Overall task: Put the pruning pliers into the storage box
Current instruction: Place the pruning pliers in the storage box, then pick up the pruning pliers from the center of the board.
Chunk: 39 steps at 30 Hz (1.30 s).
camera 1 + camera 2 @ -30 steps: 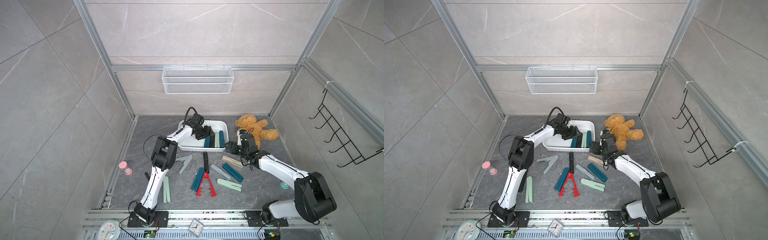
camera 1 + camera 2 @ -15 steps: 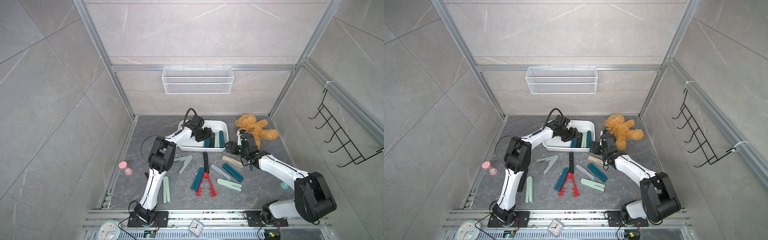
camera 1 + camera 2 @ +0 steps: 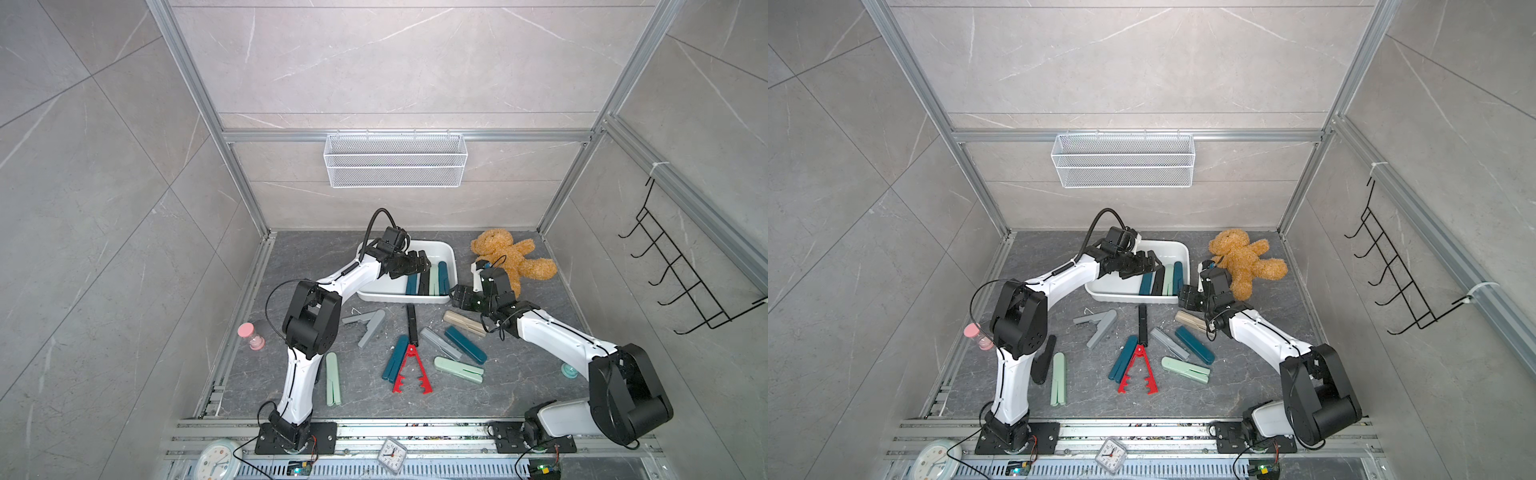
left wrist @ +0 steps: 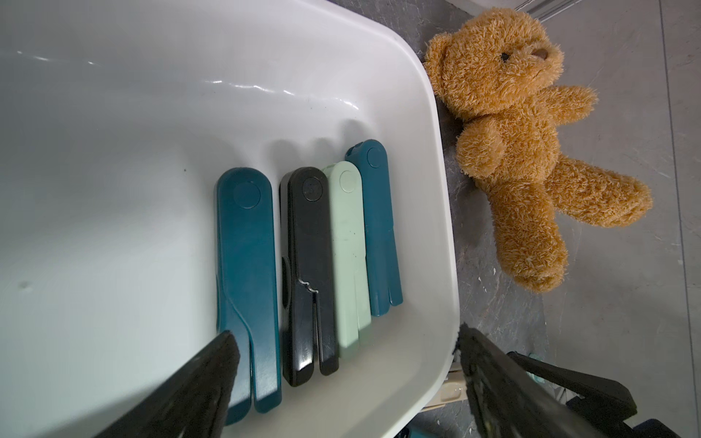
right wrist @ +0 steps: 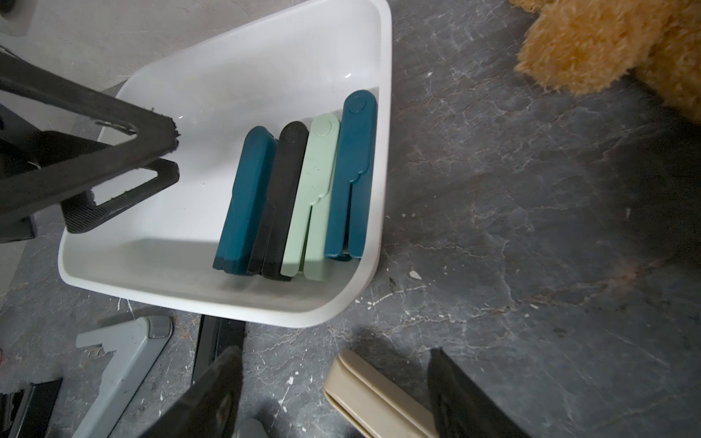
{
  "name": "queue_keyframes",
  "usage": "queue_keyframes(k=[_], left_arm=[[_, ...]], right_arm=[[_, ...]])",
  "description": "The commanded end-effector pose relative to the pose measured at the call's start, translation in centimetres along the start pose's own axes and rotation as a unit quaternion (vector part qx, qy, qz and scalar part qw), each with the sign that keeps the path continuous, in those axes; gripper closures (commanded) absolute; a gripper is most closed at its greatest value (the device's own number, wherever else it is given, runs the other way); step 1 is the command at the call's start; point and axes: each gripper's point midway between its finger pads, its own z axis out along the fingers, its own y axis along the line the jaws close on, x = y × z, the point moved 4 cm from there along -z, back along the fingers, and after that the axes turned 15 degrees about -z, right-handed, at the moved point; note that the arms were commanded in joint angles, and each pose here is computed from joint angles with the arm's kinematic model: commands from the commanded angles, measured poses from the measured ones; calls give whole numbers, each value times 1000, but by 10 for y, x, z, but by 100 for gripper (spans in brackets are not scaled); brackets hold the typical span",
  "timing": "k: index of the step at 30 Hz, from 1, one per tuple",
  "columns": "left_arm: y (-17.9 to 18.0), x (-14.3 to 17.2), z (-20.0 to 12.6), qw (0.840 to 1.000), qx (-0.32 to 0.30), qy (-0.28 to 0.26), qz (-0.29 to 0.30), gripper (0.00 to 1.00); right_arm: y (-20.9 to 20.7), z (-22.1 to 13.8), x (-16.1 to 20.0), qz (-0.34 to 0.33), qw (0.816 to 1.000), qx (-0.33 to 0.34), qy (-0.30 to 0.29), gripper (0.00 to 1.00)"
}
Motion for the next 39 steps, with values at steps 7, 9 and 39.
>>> queue_keyframes(k=[7,9,39], left_arm=[[-12,-11,-53,994,-1,-97,43,4],[-11,-10,-59,992,0,-115,44,2],[28,3,-105,977,-64,-201,33,0]], right_arm=[[26,2,4,-3,1000,-9,24,28],[28,3,6,-3,1000,-6,27,28],[98,10,52,-162,977,-55,128,34]])
